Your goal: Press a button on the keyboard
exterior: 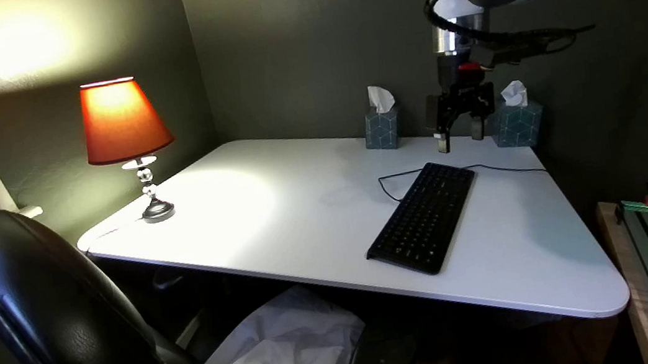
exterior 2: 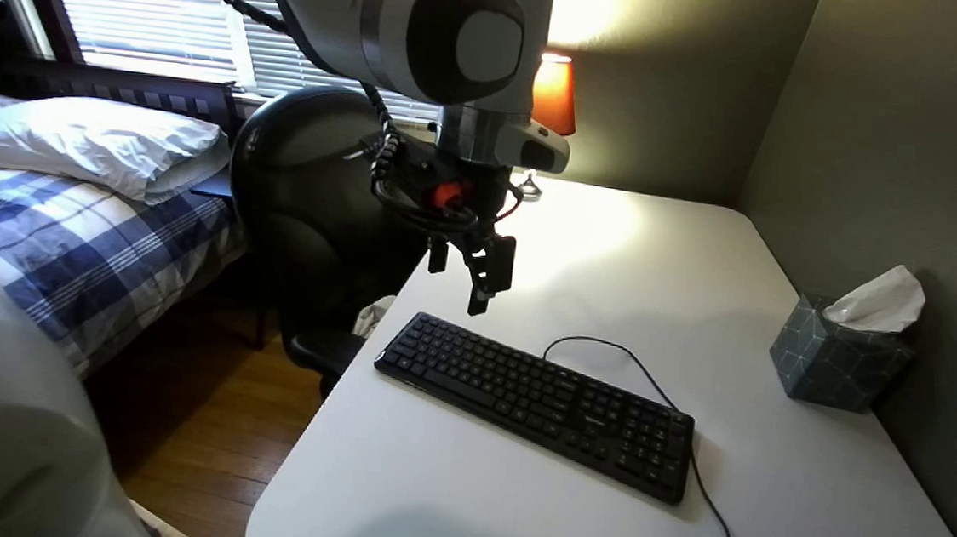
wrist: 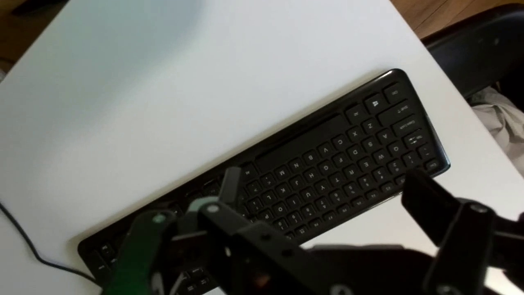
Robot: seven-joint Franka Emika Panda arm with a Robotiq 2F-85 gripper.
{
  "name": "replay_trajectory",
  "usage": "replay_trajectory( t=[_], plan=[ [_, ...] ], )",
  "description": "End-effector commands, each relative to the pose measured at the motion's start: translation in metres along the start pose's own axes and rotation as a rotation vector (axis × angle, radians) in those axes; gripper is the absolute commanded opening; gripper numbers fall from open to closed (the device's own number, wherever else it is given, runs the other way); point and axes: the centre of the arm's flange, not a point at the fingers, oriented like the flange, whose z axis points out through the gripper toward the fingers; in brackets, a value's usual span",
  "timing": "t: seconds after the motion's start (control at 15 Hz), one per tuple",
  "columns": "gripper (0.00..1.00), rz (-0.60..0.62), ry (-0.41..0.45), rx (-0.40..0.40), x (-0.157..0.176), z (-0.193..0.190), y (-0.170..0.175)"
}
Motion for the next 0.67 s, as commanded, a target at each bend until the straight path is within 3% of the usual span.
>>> replay_trajectory(
  t=[0.0,0.53,0.6],
  plan=[
    [1.00,-0.013,0.030,-0.042,0.007,0.026,0.000],
    [1.00,0.036,0.011,-0.027,0.020,0.071,0.026],
    [0.80,0.046,0.008,-0.023,0.021,0.077,0.030]
  ],
)
